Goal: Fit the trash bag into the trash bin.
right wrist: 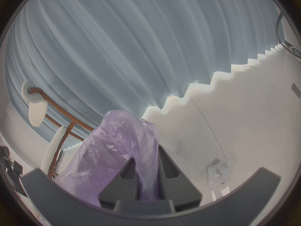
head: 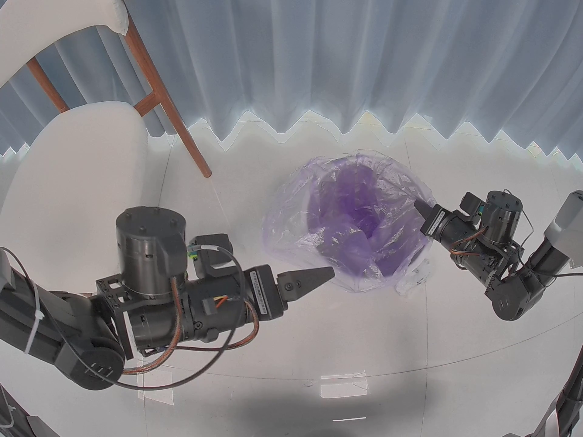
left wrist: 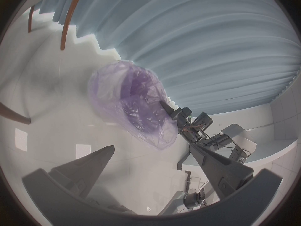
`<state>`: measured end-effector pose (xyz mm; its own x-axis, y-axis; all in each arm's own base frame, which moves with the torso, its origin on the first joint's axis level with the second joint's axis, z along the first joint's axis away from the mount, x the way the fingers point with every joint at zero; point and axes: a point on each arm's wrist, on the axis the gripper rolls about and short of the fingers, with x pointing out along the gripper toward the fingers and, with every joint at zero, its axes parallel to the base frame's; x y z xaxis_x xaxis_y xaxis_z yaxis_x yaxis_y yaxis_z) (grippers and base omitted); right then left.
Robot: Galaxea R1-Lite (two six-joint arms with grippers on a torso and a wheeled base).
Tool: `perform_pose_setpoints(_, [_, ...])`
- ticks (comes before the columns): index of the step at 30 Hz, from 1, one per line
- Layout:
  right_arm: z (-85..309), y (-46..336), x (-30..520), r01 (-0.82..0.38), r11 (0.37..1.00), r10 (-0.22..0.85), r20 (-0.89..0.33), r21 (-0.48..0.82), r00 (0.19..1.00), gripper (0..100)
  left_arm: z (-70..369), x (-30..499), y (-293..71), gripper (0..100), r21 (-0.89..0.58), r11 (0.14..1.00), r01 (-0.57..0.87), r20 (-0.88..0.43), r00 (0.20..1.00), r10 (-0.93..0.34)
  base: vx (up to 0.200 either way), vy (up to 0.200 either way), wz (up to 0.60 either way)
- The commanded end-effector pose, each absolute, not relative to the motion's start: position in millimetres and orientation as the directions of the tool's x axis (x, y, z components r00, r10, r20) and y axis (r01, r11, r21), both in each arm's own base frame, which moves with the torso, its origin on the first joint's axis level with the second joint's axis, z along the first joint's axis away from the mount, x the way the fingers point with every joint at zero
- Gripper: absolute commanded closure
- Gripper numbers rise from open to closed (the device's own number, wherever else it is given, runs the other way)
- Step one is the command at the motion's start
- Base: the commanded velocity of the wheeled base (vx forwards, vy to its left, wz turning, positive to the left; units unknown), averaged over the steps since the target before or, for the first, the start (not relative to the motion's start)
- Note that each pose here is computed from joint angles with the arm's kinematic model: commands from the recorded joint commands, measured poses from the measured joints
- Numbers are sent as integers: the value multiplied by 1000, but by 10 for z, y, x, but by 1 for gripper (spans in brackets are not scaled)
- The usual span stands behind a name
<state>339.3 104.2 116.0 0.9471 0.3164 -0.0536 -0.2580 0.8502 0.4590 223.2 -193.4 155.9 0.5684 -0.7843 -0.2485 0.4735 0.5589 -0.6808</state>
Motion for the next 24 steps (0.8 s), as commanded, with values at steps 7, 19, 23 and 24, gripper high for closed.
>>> perform_pose_setpoints(7, [1148,1155,3340,-289,840,349,-49,460,936,100,1219,2457,-2132,0,-699,591,403,-320,563,-762,0,0,0])
perform_pose_setpoints(19, [1133,1303,3222,-329,829,385,-35,452,922,100,1193,2569,-2258,100,-800,461,384,-169,593,-787,0,0,0])
perform_pose_setpoints(23, [1130,1298,3240,-326,830,381,-34,452,924,100,1193,2510,-2310,100,-800,456,391,-172,578,-798,0,0,0])
perform_pose_setpoints(24, [1131,1296,3248,-325,830,380,-32,452,925,100,1195,2500,-2315,100,-799,455,392,-172,577,-798,0,0,0])
